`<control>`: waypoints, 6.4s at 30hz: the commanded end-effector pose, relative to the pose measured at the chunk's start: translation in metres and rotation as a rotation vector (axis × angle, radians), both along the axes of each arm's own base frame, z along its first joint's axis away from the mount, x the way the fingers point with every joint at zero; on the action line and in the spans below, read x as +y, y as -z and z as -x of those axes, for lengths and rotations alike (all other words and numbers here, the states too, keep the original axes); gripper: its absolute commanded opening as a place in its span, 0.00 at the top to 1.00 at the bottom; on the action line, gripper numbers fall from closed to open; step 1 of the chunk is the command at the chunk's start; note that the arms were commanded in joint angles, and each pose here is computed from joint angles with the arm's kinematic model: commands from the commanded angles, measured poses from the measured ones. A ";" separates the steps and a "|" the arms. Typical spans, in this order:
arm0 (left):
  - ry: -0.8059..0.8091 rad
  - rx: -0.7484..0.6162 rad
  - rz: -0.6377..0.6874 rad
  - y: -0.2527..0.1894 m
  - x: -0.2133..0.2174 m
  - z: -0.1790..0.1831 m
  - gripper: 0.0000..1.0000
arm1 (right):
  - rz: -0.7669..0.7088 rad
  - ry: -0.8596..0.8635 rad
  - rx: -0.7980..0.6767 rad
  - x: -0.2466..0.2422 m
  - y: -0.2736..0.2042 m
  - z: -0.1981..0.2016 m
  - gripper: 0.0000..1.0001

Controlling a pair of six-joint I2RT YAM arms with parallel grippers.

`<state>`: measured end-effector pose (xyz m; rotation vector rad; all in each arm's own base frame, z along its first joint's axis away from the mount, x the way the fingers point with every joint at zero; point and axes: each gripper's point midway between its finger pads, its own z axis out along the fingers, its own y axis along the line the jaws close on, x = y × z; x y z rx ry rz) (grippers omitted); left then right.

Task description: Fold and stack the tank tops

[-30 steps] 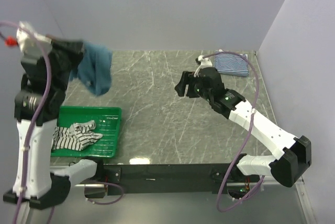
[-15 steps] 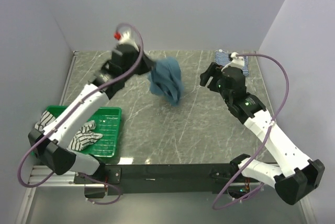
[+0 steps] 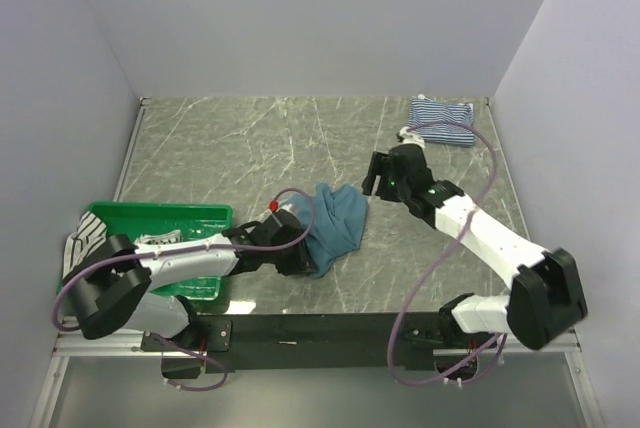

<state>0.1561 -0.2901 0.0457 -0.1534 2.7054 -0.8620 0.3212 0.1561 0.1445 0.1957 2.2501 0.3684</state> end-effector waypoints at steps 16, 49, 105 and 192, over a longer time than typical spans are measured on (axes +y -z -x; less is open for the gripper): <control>-0.709 -0.234 0.078 -0.125 0.139 -0.111 0.51 | 0.011 -0.391 0.067 0.177 0.017 -0.007 0.42; -0.551 -0.164 0.138 -0.093 0.125 -0.147 0.62 | 0.106 -0.289 -0.069 0.156 -0.055 -0.020 1.00; 0.240 -0.111 -0.031 0.020 -0.098 -0.263 0.69 | -0.098 0.261 0.139 -0.105 0.067 0.024 1.00; -0.840 -0.332 0.005 -0.146 0.231 -0.274 0.67 | 0.255 -0.122 0.254 0.141 0.126 -0.063 0.78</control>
